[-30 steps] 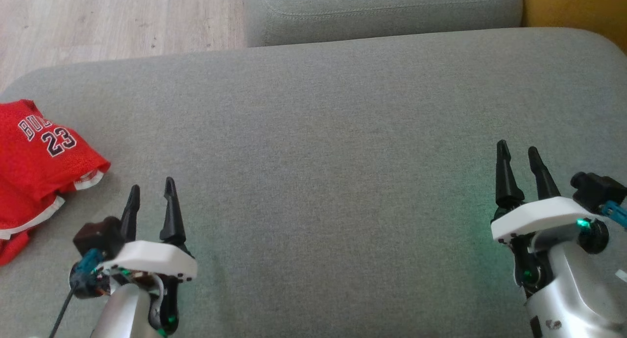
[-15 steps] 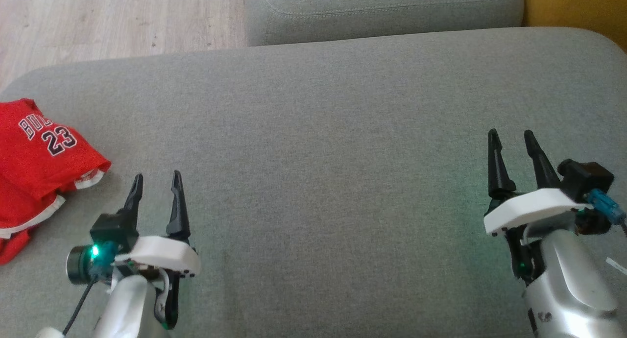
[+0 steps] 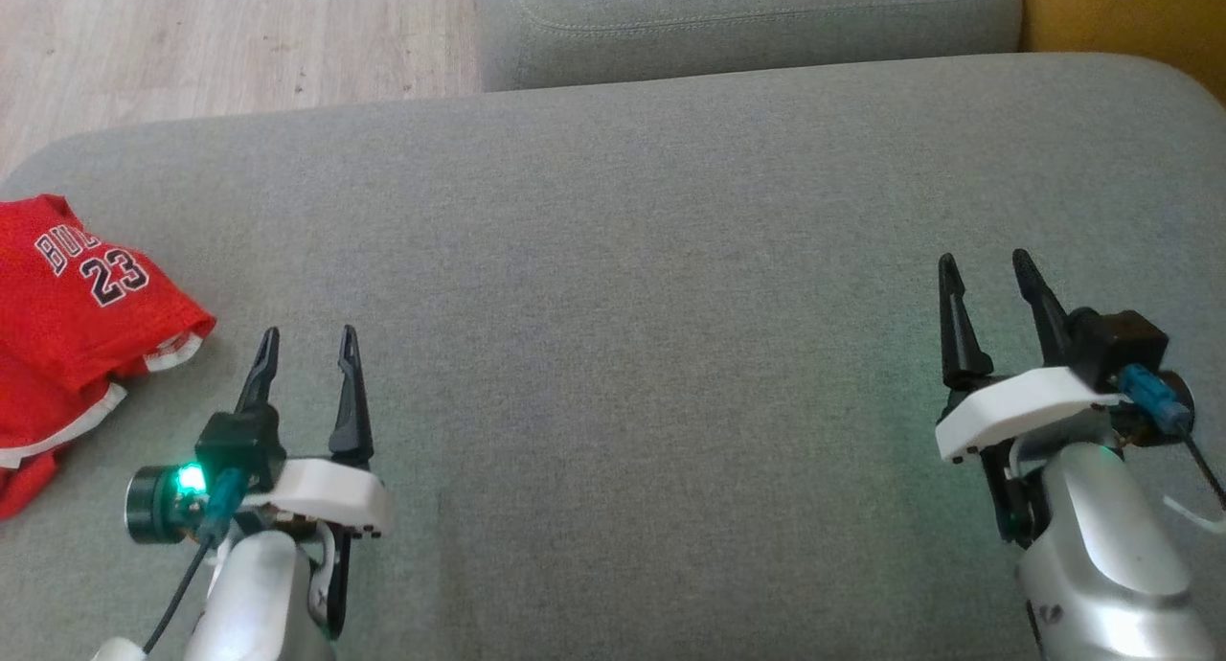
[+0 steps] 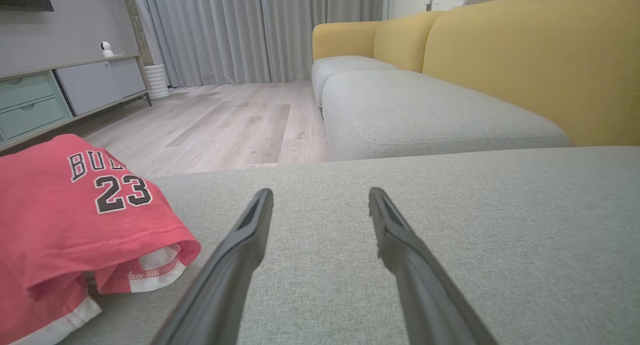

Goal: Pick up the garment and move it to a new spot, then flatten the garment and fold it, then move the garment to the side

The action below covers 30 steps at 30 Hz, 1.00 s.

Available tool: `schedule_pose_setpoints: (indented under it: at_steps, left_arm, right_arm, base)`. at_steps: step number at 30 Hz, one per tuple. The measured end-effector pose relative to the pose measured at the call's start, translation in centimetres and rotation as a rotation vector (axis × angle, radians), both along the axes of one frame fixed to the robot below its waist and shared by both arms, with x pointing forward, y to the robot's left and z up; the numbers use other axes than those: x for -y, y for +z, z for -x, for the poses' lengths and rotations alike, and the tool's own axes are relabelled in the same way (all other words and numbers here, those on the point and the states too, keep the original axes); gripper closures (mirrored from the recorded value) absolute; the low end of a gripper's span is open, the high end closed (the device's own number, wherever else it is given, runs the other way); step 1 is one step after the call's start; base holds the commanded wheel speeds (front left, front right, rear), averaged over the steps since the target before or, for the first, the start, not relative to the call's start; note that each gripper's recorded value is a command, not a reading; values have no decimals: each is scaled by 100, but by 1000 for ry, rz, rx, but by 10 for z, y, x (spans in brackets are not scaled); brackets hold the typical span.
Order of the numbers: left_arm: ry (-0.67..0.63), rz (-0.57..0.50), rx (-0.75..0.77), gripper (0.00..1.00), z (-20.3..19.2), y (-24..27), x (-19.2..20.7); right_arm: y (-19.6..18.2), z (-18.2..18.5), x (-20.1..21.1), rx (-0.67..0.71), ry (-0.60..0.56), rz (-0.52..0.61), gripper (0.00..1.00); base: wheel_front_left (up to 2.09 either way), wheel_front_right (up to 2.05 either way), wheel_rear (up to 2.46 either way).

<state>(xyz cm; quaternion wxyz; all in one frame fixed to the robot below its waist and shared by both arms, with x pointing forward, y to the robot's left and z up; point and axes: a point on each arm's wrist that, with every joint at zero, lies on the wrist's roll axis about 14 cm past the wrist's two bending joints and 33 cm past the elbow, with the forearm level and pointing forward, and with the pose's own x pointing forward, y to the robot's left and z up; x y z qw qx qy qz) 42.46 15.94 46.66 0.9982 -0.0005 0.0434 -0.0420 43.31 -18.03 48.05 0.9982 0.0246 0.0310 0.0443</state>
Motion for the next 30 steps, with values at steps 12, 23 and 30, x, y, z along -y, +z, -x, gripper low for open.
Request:
schedule_pose_setpoints:
  at_steps: [12,23,30]
  left_arm:
    - [34,23,-1,0,2,0,-5]
    - [108,30,-23,0,17,-8,-31]
    - [245,28,-33,0,46,-11,-79]
  right_arm:
    - [-3,1,-5,-12,2,-17,0]
    - [-5,-10,-32,-13,69,-20,0]
    - [-14,-25,-93,-35,226,-29,0]
  base:
    - [0,0,0]
    - [0,0,0]
    - [0,0,0]
